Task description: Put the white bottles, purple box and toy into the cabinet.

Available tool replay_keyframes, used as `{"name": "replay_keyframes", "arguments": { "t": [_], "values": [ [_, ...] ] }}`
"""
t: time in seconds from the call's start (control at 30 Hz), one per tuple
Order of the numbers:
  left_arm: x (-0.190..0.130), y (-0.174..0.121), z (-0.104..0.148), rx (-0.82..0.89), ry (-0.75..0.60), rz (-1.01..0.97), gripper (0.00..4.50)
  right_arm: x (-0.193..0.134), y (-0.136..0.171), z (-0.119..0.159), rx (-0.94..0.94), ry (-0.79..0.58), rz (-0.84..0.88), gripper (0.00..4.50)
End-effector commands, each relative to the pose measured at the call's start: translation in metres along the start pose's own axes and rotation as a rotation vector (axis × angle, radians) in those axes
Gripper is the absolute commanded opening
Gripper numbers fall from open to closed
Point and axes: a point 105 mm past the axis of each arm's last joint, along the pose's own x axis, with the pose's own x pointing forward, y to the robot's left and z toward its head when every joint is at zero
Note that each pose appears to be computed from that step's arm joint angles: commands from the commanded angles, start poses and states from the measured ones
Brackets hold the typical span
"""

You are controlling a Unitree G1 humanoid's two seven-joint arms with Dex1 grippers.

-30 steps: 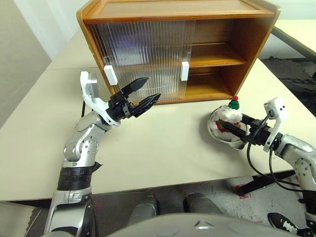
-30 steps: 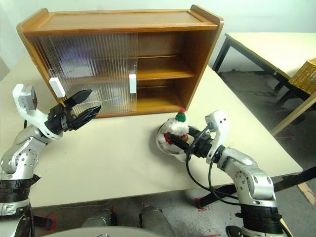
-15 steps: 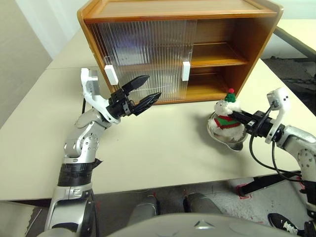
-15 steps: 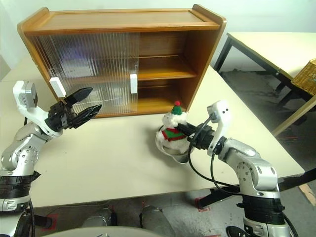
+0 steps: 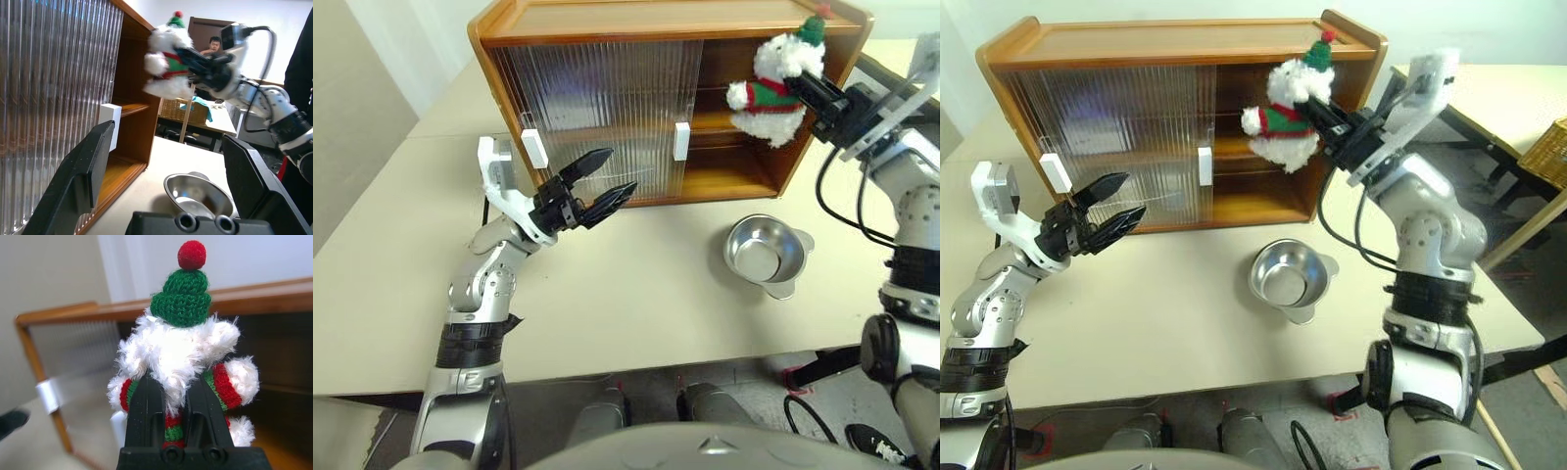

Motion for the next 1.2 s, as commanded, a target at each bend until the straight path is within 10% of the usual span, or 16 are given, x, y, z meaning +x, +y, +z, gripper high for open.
{"name": "replay_keyframes", "arguments": {
  "t": [0.03, 1.2],
  "values": [
    [-0.001, -0.001, -0.001, 0.019, 0.010, 0.011, 4.50, 0.011, -0.007, -0.019, -0.016, 0.055, -0.008, 0.19],
    [-0.009, -0.008, 0.002, 0.036, 0.001, 0.077, 4.50, 0.060, -0.052, -0.072, -0.155, 0.167, -0.287, 0.19]
  ]
}}
